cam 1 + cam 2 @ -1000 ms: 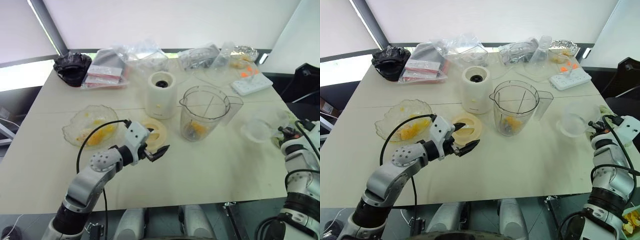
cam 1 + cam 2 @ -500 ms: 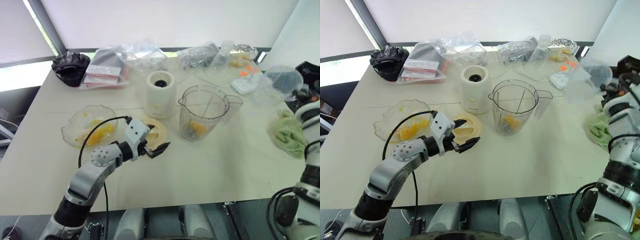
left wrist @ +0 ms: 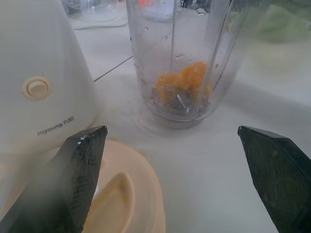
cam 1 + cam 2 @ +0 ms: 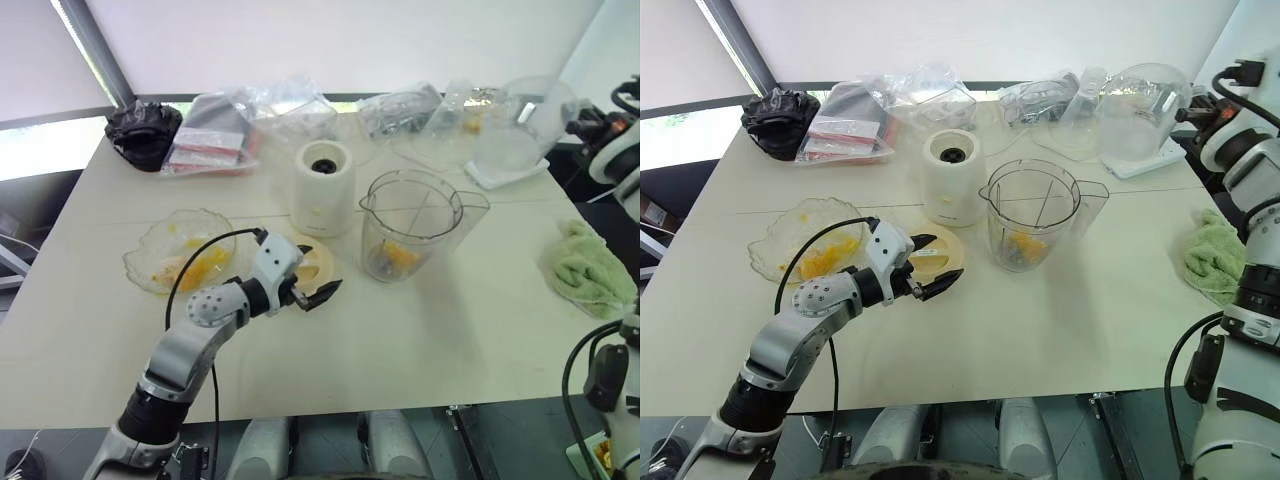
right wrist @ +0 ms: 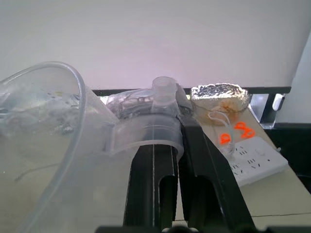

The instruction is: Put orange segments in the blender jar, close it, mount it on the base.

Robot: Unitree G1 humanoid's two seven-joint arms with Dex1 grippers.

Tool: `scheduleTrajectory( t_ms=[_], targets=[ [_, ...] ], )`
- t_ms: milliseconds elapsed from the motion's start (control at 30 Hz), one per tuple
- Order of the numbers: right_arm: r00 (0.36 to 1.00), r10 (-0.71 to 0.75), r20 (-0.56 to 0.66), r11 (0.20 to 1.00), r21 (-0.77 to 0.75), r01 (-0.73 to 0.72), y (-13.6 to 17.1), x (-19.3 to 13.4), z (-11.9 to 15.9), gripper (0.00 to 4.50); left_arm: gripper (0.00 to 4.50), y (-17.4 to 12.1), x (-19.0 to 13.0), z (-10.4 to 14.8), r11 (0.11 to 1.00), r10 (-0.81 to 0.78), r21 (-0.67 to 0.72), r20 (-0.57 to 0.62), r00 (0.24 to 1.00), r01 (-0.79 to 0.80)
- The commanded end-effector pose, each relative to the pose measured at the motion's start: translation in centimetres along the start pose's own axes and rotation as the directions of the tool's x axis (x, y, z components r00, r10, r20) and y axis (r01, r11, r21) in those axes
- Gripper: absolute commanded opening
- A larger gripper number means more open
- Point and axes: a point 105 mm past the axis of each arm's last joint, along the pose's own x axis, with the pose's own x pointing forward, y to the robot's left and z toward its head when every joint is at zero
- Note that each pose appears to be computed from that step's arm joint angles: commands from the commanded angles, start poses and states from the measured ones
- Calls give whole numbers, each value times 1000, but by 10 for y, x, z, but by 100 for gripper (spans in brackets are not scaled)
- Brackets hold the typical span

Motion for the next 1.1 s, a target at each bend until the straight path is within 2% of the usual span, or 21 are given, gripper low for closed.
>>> scheduleTrajectory(
  t_ms=[33,367,533,833,1100],
  targets=[
    [994,47,97,991,-127,-35,13,-7,40,4,450,0,1,11,999,-4,32,43,999,2],
    [992,112,64,929,-361,-82,36,-7,36,4,450,-1,5,11,999,-8,43,49,999,6],
    [990,131,59,902,-422,-94,41,-8,35,4,450,-1,5,12,999,-6,44,54,999,4],
    [982,190,22,802,-581,-142,56,-7,29,4,450,0,4,14,999,12,31,74,997,-14],
    [979,205,6,750,-644,-153,59,-6,27,4,450,0,4,15,999,17,30,81,997,-20]
  ],
)
